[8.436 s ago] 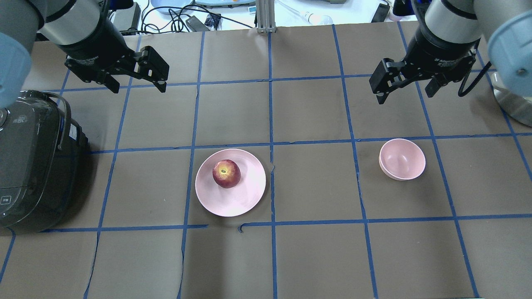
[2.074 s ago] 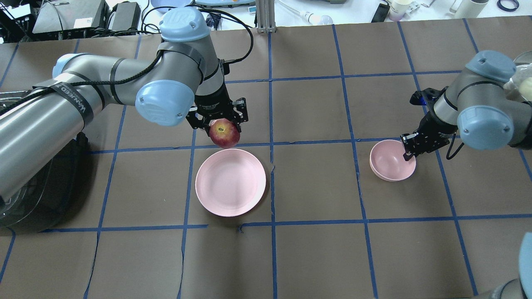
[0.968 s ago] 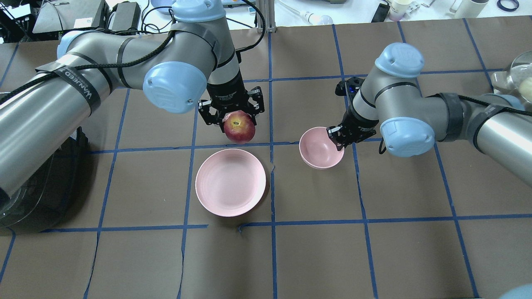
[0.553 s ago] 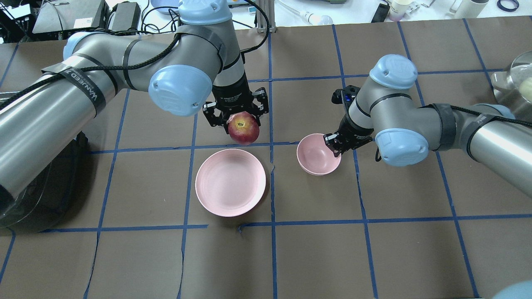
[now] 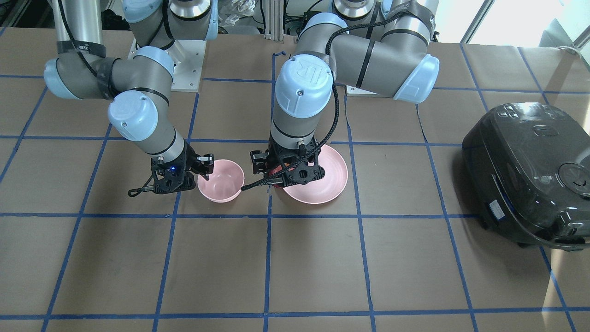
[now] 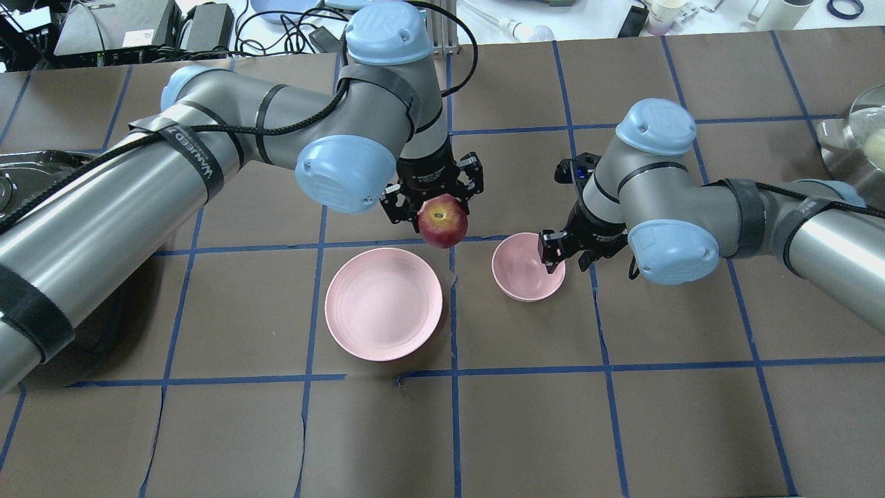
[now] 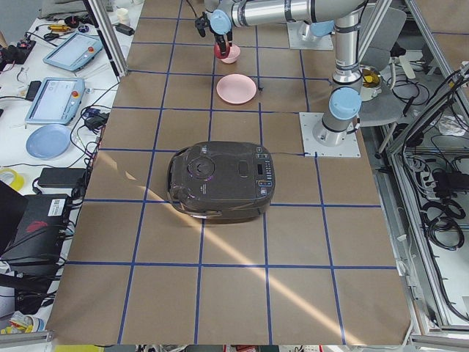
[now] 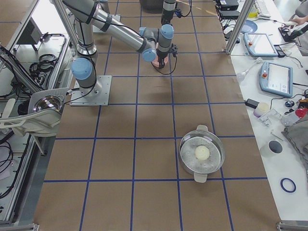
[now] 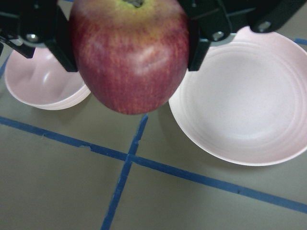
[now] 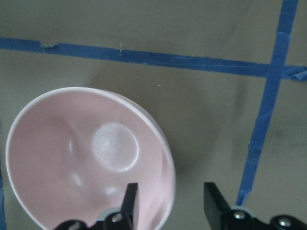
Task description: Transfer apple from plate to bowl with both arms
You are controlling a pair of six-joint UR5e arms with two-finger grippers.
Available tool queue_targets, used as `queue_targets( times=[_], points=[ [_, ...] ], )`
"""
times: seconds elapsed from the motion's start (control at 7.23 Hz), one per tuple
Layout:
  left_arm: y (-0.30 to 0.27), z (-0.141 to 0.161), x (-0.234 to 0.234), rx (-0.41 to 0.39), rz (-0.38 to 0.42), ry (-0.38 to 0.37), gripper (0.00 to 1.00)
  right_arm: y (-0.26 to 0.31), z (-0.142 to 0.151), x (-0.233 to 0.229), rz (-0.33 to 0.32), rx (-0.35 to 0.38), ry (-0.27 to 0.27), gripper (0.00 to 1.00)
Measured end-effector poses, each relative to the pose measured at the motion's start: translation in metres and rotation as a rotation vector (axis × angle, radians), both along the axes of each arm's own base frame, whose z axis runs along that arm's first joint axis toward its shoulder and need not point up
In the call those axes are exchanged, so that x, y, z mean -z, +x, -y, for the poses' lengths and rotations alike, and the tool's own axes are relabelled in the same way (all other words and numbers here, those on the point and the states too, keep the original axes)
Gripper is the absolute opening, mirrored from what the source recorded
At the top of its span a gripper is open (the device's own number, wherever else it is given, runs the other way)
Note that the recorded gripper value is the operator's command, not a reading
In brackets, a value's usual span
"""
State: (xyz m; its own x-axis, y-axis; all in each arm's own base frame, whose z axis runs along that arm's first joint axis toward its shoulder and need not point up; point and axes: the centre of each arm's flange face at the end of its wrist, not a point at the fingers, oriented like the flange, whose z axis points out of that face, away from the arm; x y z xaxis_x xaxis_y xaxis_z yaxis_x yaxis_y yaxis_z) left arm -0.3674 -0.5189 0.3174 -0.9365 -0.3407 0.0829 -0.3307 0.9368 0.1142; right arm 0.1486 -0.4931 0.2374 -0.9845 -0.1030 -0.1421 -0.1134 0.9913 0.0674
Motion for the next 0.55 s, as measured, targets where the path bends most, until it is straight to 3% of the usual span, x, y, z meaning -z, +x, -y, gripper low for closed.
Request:
queue_targets(
  times=[0.55],
  points=[
    [-0.075,-0.023,0.041,-0.102,-0.057,-0.018,0.0,-0.073,0.033,-0.088,-0.066,0.1,0.01,1.0]
  ],
)
